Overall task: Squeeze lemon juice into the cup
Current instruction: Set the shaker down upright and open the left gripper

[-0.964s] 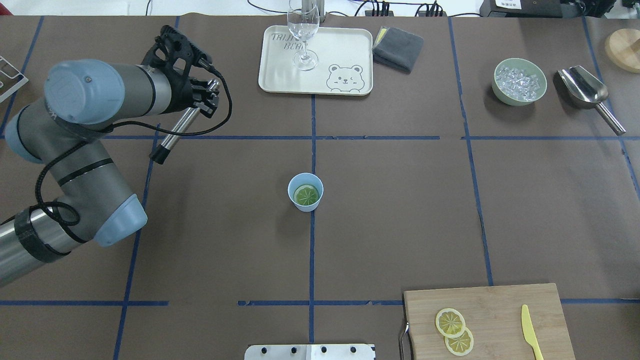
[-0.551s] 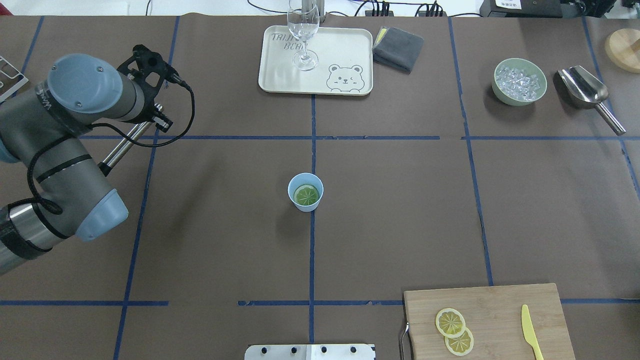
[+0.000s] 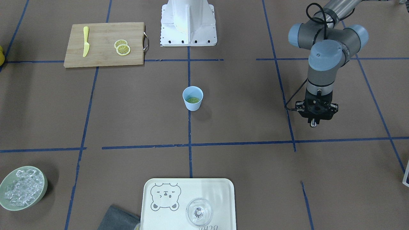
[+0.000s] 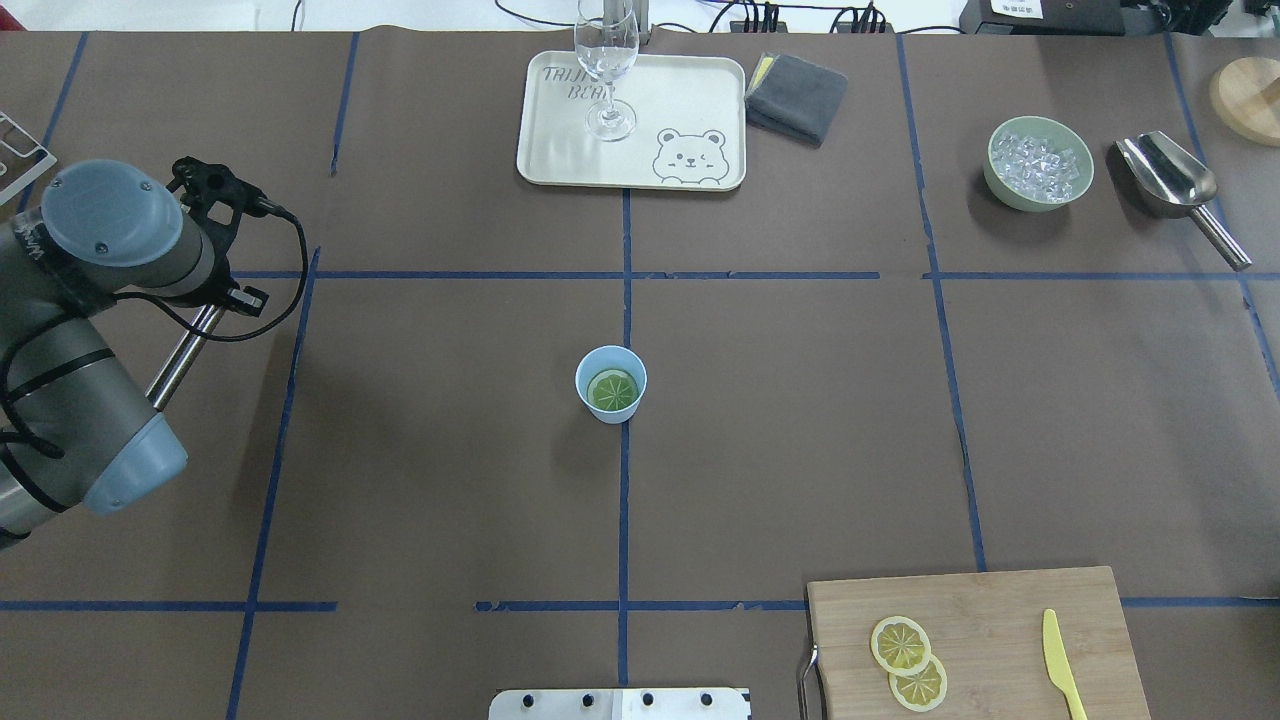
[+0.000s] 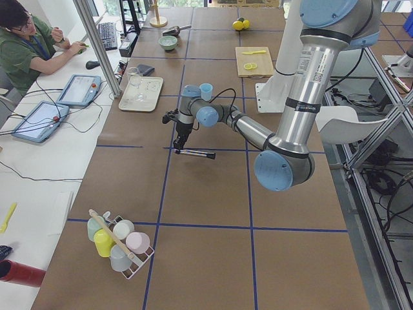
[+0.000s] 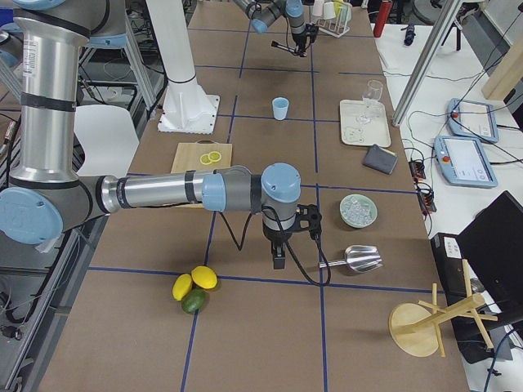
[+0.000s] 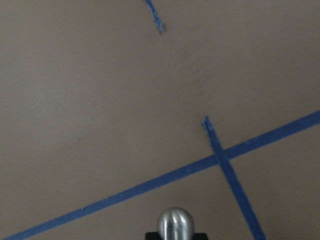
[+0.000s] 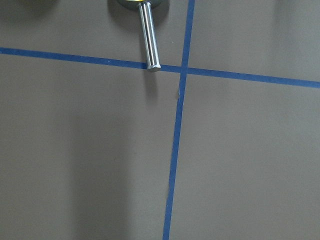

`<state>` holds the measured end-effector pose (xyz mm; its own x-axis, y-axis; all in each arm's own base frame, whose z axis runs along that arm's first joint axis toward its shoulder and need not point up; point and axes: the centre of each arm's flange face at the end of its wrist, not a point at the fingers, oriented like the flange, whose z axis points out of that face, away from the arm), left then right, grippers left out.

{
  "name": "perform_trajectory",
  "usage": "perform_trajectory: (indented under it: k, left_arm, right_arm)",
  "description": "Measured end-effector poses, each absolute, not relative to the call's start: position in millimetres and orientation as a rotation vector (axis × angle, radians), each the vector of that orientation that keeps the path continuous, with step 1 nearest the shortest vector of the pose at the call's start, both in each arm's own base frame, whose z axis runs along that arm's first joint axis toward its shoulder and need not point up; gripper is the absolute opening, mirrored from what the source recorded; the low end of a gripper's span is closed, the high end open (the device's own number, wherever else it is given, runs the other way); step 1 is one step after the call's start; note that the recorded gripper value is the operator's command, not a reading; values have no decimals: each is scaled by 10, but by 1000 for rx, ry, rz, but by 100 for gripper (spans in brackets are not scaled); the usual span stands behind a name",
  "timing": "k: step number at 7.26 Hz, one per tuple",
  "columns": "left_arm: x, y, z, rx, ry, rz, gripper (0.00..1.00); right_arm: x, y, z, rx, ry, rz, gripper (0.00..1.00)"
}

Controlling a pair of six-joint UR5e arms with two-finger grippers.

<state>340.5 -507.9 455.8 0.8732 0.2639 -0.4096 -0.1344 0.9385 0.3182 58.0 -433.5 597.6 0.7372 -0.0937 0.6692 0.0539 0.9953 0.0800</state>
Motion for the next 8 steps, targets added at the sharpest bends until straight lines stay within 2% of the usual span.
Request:
perform_trajectory:
  k: [3,5,6,8]
  left_arm:
    - [3362,-4978,4751,224,564,39,0]
    - [3351,-4957,5018,231,585,21,0]
    - [3357,-4956,5087,230,585,22,97]
    - [3358,-4955,5153,228,581,22,100]
  right_arm:
    - [581,-4366,5939,73,-735,-88,100]
    - [582,-4376,5932,81,-733,-90,100]
    - [583,-4377,5932,82,-733,-90,100]
    - [583,-4382,5927,84,-732,-92,100]
